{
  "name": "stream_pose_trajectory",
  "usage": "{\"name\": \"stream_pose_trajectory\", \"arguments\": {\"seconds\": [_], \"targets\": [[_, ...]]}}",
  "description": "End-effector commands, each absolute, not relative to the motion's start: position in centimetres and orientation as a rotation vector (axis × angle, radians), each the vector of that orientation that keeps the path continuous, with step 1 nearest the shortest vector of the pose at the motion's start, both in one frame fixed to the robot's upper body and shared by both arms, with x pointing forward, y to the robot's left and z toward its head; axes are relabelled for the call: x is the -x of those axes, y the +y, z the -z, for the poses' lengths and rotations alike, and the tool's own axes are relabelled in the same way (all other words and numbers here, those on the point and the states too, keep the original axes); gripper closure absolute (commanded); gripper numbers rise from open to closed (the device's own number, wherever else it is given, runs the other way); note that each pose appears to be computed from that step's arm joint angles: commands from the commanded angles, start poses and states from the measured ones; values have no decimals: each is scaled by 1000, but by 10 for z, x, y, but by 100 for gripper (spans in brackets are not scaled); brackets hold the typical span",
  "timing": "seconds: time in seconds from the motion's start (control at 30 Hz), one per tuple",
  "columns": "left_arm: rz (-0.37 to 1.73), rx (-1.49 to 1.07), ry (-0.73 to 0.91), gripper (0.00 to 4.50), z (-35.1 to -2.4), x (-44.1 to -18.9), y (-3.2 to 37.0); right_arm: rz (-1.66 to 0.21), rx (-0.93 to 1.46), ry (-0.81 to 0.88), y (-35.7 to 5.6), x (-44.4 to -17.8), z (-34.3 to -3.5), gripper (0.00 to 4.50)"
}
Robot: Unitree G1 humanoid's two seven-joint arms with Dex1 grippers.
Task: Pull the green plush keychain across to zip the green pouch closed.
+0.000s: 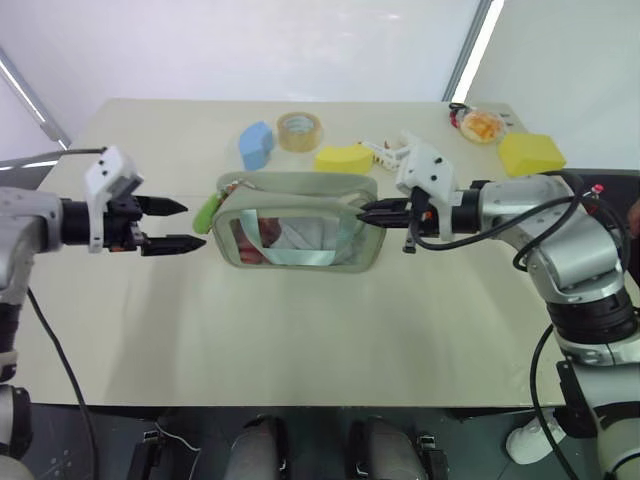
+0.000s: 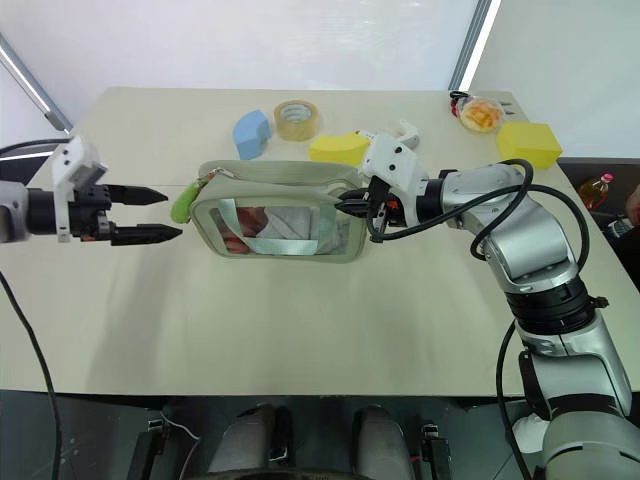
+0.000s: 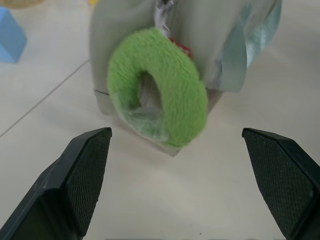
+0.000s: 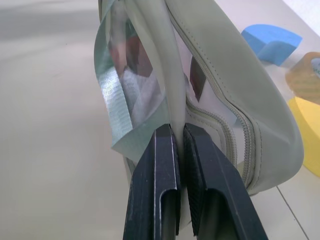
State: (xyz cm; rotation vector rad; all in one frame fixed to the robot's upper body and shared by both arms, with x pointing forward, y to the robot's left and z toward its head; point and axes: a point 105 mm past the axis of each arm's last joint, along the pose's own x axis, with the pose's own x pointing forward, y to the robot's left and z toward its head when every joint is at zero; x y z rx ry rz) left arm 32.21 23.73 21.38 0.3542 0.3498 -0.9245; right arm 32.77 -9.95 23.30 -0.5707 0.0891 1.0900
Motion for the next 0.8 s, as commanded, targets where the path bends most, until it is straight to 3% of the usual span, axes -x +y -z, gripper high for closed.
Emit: {"name": "stream_pose_trajectory", "arguments": {"seconds": [0.03,0.17,0.37,0.63,0.8], "targets": [[911,-395,293,0,-225,-325,235,-1101,582,39,-93,-324,-243,443],[900,-373,262,136,-226,-333,232,-1098,579,35,-92,-325,-243,450],[916,-404,224,448,-248,-334,231,-1082,581,39,-94,-326,-242,450],[1002,-441,76,448,-300,-337,200,-1061,592,35,-96,-328,-241,450],[1102,-492,0,448,-300,-346,148,-1056,596,25,-94,-331,-243,450]]}}
